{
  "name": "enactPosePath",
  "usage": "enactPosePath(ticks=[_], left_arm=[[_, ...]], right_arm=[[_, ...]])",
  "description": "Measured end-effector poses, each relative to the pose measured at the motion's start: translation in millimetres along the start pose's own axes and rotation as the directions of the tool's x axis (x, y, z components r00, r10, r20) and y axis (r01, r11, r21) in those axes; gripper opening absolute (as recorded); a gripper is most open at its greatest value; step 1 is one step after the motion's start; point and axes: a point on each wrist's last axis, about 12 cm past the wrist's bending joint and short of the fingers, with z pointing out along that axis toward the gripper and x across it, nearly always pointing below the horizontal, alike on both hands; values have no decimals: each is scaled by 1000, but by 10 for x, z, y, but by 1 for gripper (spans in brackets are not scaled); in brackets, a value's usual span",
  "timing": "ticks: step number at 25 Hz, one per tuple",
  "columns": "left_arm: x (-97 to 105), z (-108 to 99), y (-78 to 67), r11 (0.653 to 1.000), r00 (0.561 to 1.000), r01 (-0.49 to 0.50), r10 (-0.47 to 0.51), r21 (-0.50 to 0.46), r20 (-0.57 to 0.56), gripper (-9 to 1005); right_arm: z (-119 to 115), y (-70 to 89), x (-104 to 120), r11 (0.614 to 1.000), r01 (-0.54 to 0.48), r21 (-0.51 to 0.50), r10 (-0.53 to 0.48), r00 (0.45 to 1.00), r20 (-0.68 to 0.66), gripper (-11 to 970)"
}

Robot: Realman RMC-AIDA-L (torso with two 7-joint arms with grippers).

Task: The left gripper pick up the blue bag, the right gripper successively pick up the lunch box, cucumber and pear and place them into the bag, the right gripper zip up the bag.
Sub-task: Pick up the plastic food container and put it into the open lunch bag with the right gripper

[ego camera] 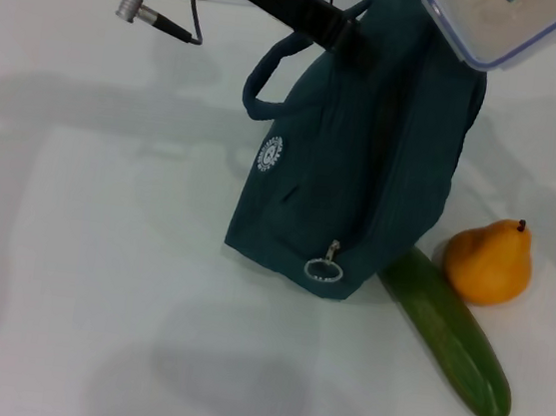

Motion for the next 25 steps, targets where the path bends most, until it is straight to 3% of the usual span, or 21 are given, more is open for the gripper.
enactPosePath(ticks=[25], left_arm=[[-185,-17,-86,1000,1000,-4,4,24,28,36]], right_arm=[[-49,-115,134,994,15,108,-9,998,-56,96]])
